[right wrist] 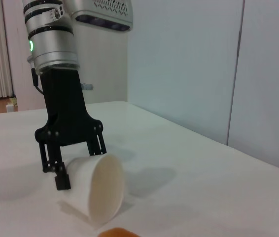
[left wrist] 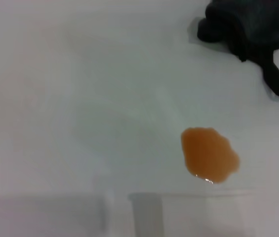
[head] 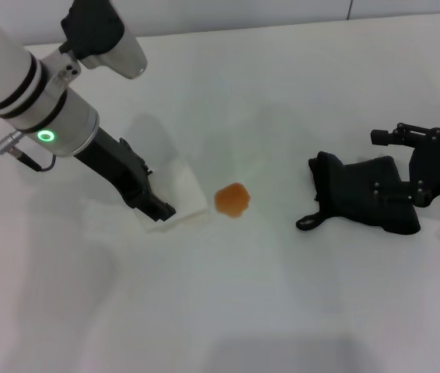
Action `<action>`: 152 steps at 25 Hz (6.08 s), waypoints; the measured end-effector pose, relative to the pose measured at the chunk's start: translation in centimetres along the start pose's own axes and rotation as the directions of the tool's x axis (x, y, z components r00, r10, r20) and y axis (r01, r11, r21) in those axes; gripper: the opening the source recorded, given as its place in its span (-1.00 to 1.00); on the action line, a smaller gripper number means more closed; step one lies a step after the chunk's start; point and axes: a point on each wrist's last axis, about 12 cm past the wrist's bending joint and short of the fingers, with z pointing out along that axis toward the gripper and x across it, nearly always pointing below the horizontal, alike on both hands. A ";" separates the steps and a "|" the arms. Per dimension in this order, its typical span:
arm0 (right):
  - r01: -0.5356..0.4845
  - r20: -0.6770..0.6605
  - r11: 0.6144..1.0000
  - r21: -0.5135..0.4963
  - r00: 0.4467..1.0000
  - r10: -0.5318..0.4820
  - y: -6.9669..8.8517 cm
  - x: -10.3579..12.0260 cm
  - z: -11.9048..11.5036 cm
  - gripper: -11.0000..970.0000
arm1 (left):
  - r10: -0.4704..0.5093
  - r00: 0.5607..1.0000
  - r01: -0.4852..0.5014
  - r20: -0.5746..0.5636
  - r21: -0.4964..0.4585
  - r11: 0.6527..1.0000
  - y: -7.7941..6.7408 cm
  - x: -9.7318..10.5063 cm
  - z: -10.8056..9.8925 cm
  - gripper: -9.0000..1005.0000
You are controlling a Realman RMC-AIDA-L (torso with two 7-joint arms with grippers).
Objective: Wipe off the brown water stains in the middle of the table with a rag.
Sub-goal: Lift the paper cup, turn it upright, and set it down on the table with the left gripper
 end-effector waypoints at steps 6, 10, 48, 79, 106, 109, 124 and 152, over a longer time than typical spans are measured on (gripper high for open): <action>-0.002 -0.003 1.000 0.005 1.000 0.002 0.0 0.1 -0.2 0.73 | -0.010 0.999 0.011 0.037 -0.036 0.999 0.6 -1.1 -1.1 0.31; -0.002 0.005 1.000 0.016 1.000 0.002 0.0 0.1 -0.4 0.73 | -0.030 0.994 0.036 0.105 -0.058 0.998 1.0 -1.8 -1.8 0.28; -0.006 0.045 0.999 0.034 0.999 0.004 -0.1 -0.2 -0.3 0.73 | -0.307 0.536 0.338 0.786 0.133 0.932 -2.6 11.7 1.6 0.08; 0.030 0.062 0.999 0.041 0.998 -0.033 0.0 -0.2 -0.5 0.73 | -0.364 0.423 0.439 0.830 0.163 0.883 -3.8 15.0 2.1 0.07; 0.036 0.094 0.998 0.060 0.995 -0.042 0.1 -0.3 -0.4 0.73 | 0.005 0.574 0.314 0.819 -0.226 0.922 -4.8 17.4 3.5 0.08; 0.038 0.095 0.998 0.059 0.995 -0.043 0.0 -0.4 -0.3 0.73 | 0.026 0.571 0.314 0.821 -0.247 0.917 -5.0 17.5 3.7 0.08; 0.031 0.096 0.998 0.059 0.995 -0.037 0.1 -0.3 -0.1 0.73 | -0.011 0.599 0.352 0.801 -0.250 0.902 -5.4 16.8 6.0 0.08; 0.033 0.096 0.998 0.059 0.995 -0.038 0.1 -0.4 0.0 0.73 | -0.039 0.624 0.394 0.781 -0.270 0.879 -5.3 17.7 6.4 0.08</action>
